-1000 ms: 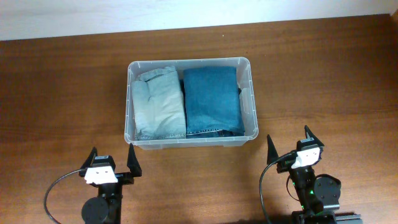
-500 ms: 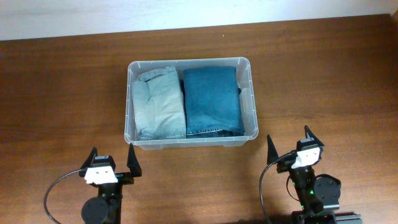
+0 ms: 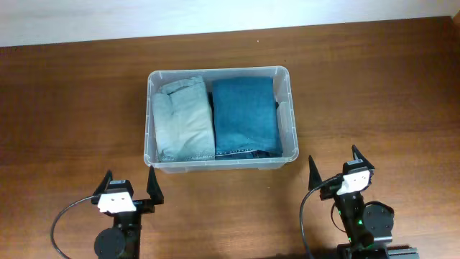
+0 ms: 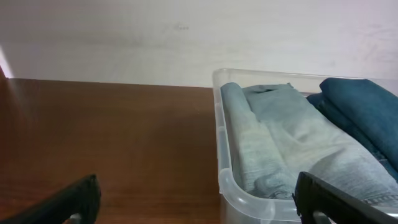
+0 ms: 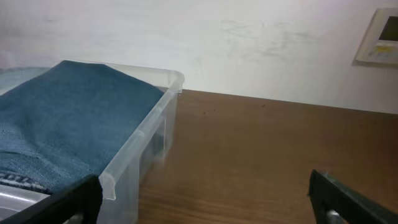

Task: Pack container

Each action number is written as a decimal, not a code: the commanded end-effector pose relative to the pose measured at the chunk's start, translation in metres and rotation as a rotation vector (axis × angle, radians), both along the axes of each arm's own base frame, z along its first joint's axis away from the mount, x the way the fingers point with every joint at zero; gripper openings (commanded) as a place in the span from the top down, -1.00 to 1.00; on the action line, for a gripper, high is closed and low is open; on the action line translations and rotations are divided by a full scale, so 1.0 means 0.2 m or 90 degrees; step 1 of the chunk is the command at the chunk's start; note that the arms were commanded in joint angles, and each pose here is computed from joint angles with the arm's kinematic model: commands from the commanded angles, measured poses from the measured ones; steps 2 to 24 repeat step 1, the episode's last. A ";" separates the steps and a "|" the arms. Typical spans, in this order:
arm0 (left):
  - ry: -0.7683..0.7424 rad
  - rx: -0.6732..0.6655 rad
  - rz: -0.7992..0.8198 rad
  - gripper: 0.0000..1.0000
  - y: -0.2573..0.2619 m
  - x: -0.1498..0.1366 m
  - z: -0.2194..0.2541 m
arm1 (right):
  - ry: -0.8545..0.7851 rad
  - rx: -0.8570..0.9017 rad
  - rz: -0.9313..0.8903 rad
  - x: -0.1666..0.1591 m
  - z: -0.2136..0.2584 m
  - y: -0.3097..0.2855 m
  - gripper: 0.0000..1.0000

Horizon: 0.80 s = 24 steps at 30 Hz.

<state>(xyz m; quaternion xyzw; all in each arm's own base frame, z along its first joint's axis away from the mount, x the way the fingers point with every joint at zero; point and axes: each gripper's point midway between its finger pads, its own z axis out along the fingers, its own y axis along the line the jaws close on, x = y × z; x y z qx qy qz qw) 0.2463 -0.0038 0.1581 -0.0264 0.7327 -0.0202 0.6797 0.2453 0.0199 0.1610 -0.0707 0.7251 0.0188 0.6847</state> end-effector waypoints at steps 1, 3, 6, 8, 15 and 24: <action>-0.004 0.008 0.005 -0.99 0.01 0.00 0.00 | 0.002 0.004 -0.001 0.00 -0.01 0.00 -0.97; -0.004 0.008 0.005 -0.99 0.01 0.00 0.00 | 0.002 0.004 -0.001 0.00 -0.01 0.00 -0.97; -0.004 0.008 0.005 -0.99 0.01 0.00 0.00 | 0.002 0.004 -0.001 0.00 -0.01 0.00 -0.97; -0.004 0.008 0.005 -0.99 0.01 0.00 0.00 | 0.002 0.004 -0.001 0.00 -0.01 0.00 -0.97; -0.004 0.008 0.005 -0.99 0.01 0.00 0.00 | 0.002 0.004 -0.001 0.00 -0.01 0.00 -0.97; -0.004 0.008 0.005 -0.99 0.01 0.00 0.00 | 0.002 0.004 -0.001 0.00 -0.01 0.00 -0.97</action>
